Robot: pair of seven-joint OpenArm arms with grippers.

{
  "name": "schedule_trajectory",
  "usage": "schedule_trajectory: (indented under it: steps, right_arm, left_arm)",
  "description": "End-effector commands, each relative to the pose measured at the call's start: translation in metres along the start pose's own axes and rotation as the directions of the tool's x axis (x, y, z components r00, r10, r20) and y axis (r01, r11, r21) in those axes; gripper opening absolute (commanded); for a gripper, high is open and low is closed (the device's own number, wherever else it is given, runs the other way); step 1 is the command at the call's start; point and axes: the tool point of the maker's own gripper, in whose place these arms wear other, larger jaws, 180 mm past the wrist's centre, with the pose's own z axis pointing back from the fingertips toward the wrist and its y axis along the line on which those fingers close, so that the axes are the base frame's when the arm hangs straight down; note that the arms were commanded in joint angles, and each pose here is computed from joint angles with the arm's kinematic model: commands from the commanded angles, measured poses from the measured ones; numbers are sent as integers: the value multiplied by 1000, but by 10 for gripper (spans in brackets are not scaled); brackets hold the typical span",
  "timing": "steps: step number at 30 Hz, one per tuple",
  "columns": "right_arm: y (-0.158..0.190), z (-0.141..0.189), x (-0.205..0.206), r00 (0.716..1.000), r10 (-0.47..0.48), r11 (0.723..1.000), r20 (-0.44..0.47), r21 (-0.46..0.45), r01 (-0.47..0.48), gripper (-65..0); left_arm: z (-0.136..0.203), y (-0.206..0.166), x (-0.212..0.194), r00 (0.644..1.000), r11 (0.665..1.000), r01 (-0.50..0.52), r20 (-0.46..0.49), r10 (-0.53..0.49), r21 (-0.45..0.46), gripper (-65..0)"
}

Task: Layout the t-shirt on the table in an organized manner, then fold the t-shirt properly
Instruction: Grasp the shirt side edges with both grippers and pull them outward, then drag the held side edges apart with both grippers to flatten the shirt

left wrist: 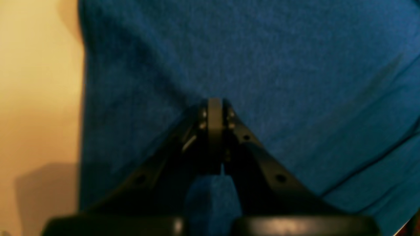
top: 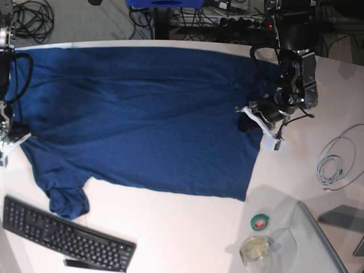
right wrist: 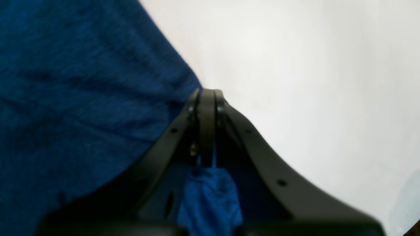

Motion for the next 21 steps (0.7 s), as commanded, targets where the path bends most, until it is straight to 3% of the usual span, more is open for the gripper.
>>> schedule_trajectory:
  steps: [1, 6, 13, 21]
  right_arm:
    - [-10, 9, 39, 995, -2, 1000, 104, -14, 4, -642]
    - [28, 32, 46, 978, 43, 997, 204, 52, -55, -642]
    - [70, 41, 33, 990, 30, 991, 138, 127, -48, -642]
    - [74, 41, 30, 991, 26, 990, 130, 135, -44, -642]
  left_arm:
    - [10, 4, 32, 995, 1000, 23, 95, -24, 11, -650]
    - [26, 3, 47, 986, 998, 45, 158, -51, 38, -650]
    - [28, 2, 22, 993, 999, 33, 117, -36, 31, -650]
    - [20, 26, -19, 999, 997, -48, 13, 48, 54, -650]
